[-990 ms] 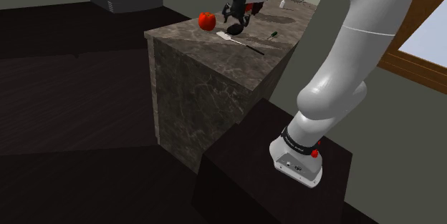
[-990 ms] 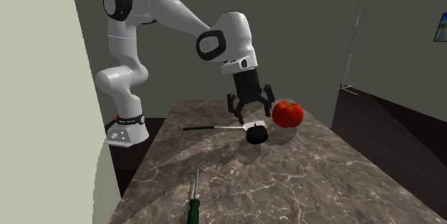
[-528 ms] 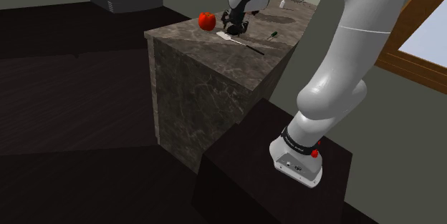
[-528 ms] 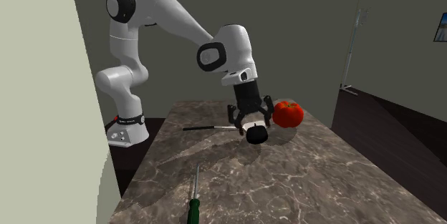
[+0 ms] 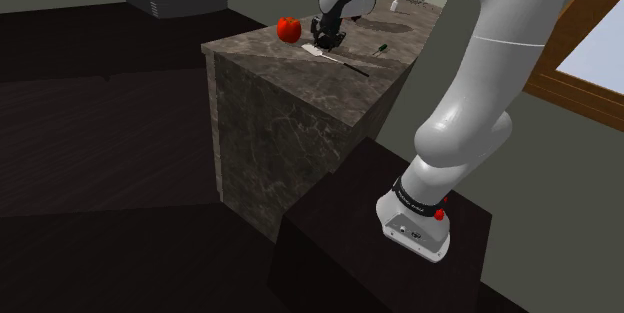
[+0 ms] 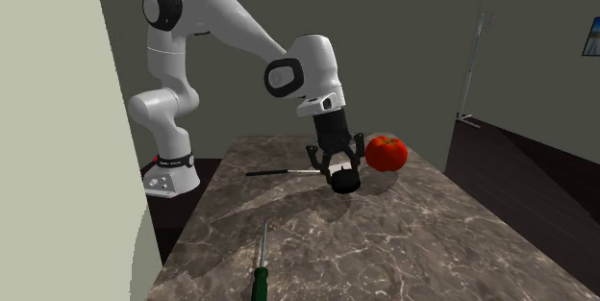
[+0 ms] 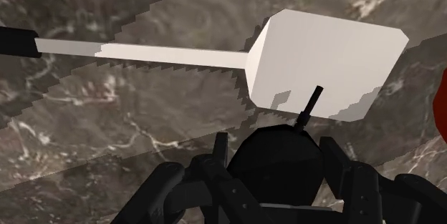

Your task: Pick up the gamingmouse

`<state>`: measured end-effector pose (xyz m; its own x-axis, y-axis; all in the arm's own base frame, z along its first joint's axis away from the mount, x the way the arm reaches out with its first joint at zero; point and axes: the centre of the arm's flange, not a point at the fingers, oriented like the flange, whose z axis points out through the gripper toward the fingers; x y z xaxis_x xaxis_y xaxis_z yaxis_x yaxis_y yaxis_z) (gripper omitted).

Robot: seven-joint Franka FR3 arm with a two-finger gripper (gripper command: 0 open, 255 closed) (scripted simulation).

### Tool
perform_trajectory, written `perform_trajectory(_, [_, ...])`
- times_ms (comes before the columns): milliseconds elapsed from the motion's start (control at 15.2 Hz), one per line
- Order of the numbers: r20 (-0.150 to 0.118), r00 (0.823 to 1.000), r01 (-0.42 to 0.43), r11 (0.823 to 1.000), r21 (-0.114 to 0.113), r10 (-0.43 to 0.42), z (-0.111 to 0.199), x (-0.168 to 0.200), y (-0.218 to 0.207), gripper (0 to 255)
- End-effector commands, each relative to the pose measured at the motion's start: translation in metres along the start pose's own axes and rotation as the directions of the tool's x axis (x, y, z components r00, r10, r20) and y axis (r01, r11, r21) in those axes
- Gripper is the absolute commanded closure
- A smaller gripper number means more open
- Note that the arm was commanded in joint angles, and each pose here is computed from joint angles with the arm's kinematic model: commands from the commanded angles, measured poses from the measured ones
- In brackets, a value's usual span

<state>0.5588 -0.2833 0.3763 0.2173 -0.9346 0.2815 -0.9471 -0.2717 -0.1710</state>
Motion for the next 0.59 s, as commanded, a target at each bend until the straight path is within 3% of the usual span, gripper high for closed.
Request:
perform_trajectory(0, [0.0,1.0,0.0,1.0,-0.001,0.0,0.0,0.0,0.0,255])
perform_trajectory(528, [0.0,1.0,0.0,1.0,-0.001,0.0,-0.029,0.009,-0.005,255])
